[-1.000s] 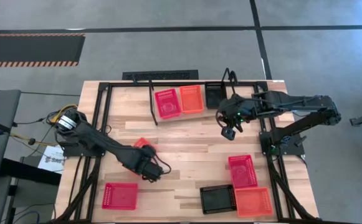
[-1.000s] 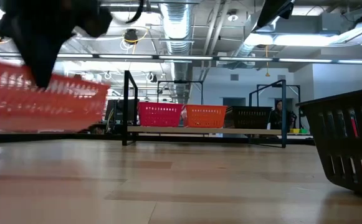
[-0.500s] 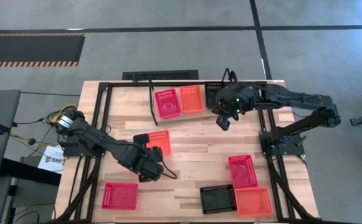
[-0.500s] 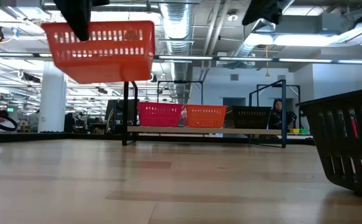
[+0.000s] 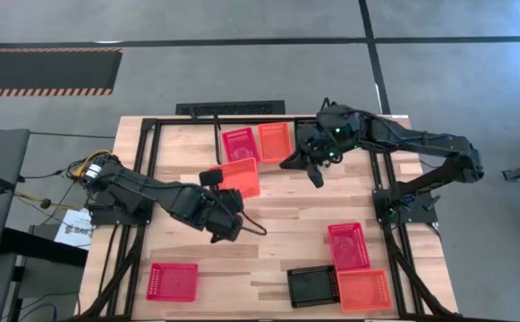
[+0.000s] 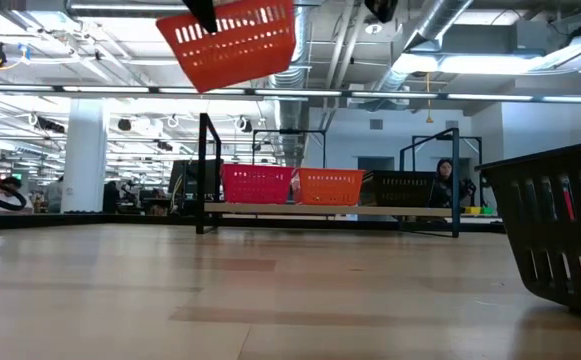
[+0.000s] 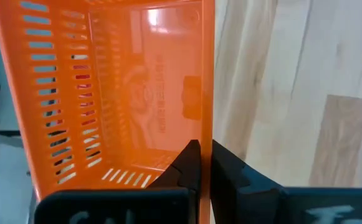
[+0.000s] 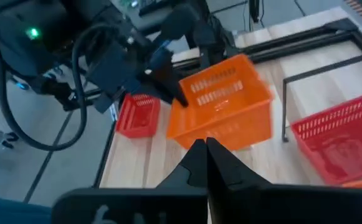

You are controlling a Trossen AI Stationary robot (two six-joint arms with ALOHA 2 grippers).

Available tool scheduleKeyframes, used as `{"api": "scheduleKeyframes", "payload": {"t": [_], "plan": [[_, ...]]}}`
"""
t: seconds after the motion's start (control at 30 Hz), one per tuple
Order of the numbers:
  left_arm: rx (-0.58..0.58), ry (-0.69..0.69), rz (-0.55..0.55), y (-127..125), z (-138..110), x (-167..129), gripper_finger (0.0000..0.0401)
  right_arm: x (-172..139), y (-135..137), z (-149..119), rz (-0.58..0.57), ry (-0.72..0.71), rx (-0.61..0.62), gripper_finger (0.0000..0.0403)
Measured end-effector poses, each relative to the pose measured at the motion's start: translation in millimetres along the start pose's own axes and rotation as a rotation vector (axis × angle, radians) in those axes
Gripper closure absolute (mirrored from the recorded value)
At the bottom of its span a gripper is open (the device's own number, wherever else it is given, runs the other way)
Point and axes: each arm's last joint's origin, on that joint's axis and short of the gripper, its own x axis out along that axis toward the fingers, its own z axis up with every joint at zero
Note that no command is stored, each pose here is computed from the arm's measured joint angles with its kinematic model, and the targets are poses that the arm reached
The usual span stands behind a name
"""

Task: Stack baskets on shelf by color
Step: Stack the left orange bin into the orange bin on the shelf

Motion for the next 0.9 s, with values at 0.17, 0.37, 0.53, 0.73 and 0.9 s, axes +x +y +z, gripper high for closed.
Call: {"api": "scheduleKeyframes", "payload": {"t": [0.17,0.37,0.53,0.73,0.9], "plan": [[0.031,-0.002,-0.046,3.9,5.5,5.0,0.0401,14.3,-7.2,-7.1,-0.027,0.069,-0.035,0.037],[0.058,-0.056,-0.118,-1.1,12.9,5.5,0.0401,26.6,-16.3,-7.4,-0.064,0.108,-0.096,0.0323],[0.092,-0.115,-0.181,-10.9,20.8,7.8,0.0401,29.5,-26.4,3.9,-0.097,0.213,-0.127,0.031],[0.14,-0.087,-0.26,-24.5,26.9,23.7,0.0401,37.1,-31.0,28.6,-0.104,0.364,-0.135,0.031],[0.133,-0.084,-0.264,-29.2,30.2,30.6,0.0401,58.6,-37.0,26.3,-0.059,0.621,-0.104,0.031]]}}
